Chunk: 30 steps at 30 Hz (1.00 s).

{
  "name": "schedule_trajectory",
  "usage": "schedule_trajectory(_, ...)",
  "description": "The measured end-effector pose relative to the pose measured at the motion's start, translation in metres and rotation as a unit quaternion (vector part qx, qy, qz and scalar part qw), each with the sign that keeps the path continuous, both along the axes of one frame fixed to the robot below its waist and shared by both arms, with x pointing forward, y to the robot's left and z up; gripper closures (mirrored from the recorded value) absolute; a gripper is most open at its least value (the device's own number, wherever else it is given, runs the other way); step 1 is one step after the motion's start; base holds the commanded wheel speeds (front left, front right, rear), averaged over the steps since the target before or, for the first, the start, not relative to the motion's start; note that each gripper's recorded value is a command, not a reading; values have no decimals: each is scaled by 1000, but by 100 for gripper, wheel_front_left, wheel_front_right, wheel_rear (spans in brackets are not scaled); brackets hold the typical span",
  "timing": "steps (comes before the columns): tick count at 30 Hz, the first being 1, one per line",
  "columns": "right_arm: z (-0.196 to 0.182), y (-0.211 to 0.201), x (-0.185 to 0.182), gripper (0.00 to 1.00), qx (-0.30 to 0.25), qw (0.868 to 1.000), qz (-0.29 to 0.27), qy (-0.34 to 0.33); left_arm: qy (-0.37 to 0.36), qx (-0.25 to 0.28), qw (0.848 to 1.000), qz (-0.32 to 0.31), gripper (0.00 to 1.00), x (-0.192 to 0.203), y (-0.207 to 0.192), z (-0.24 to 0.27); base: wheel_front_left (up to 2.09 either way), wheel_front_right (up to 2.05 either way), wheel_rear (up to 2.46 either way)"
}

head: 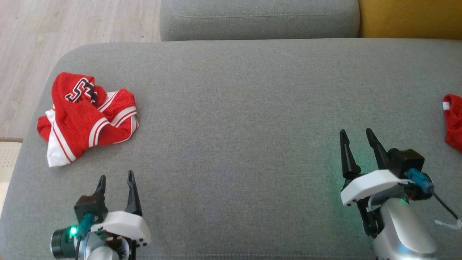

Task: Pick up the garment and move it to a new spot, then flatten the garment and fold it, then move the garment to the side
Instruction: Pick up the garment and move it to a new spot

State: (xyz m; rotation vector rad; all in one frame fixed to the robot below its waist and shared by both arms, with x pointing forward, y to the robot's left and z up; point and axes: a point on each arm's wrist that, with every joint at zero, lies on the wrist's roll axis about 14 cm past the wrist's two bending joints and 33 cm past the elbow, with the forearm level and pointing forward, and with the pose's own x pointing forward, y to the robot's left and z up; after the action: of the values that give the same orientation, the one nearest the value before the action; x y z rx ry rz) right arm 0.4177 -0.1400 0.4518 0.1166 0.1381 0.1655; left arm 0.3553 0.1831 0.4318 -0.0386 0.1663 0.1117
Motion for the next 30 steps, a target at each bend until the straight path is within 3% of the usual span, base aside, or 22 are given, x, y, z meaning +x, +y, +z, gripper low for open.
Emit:
schedule_trajectory(7,-5,9,4,0,0,1000,13,6,6,-7,1000,11,0,-2,6,-4,0,0,0)
schedule_trajectory(14,-10,50,13,0,10,998,66,13,-2,-3,999,53,0,-11,32,2,0,0,0)
schedule_trajectory(20,-13,102,21,0,17,991,131,15,-4,3,992,125,0,-39,75,6,0,0,0)
schedule_trajectory(30,-19,191,15,0,23,969,247,25,9,13,964,265,0,-114,146,4,0,0,0)
